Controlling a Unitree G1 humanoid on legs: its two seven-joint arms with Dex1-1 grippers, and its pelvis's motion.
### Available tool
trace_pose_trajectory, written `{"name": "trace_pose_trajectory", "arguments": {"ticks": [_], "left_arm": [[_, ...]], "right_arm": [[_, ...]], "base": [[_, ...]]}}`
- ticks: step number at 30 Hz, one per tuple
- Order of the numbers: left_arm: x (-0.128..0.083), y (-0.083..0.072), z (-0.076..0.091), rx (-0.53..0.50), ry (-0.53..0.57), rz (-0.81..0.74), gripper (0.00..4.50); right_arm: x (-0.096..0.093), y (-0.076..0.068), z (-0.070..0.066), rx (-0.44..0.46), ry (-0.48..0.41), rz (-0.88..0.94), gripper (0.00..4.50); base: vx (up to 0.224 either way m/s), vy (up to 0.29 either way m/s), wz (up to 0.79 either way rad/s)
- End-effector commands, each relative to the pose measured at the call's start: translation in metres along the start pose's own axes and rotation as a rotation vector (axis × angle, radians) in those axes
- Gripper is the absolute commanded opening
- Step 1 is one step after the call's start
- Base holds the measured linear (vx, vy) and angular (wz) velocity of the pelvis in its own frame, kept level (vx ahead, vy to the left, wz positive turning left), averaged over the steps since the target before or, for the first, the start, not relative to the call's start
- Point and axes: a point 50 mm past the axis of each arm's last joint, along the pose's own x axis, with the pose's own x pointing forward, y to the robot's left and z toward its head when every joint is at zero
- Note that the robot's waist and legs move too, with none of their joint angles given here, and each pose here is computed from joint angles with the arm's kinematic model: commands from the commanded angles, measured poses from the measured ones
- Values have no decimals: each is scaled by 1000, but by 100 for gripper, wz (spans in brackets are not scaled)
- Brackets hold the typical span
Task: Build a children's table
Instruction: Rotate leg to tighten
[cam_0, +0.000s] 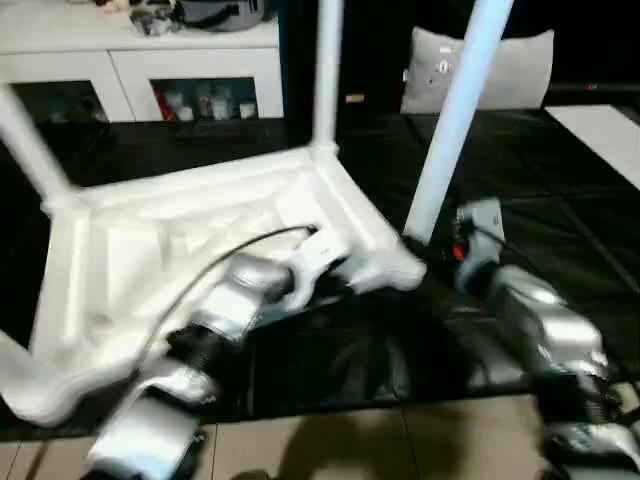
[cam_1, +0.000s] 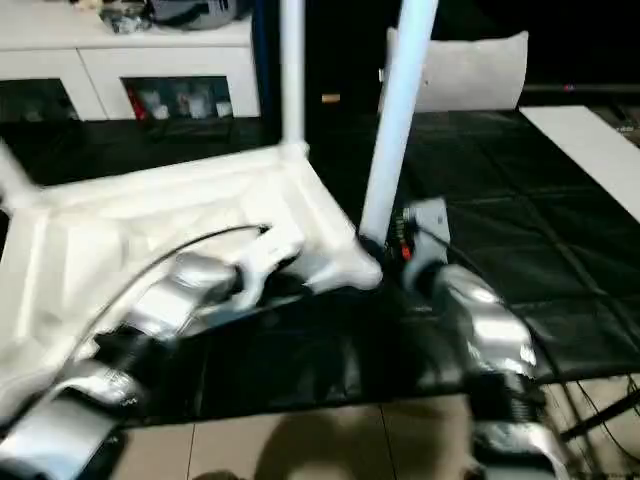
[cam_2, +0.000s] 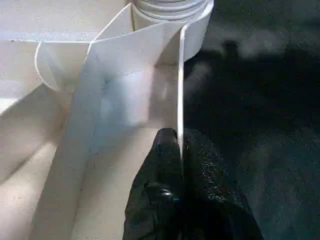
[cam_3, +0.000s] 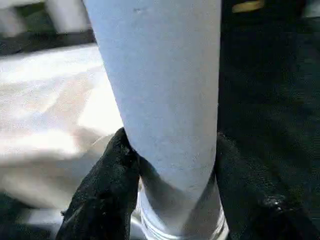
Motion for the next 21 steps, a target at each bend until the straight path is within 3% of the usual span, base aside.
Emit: {"name": "trace_pose_trajectory", "arguments": {"ticks": [1,3,5,8,12,15,18,21], "left_arm": [[7,-7,24,18,-108,-12,0],[7,-8,23,44,-94,-17,0],[6,-7,21,65,-82,-23,0],[1,-4,15,88,-68,-27,0],[-11,4,6,135,-48,-49,0],[-23,6,0,200,-44,-128,0],[-28,6,-2,234,-46,-163,0],[-38,5,-13,290,-5,-256,0]], "right_arm": [[11,18,-1,35,-7,64,191],[8,21,1,43,-41,122,261],[6,20,4,71,-77,129,263],[1,16,10,85,-111,148,304],[-11,9,10,10,-84,227,340],[-24,2,6,-100,-16,316,358],[-28,-3,6,-130,-1,341,358],[-42,-6,5,-205,47,476,358]], "base": [[0,0,0],[0,0,0],[0,0,0],[0,0,0],[0,0,0],[0,0,0],[0,0,0],[0,0,0]]}}
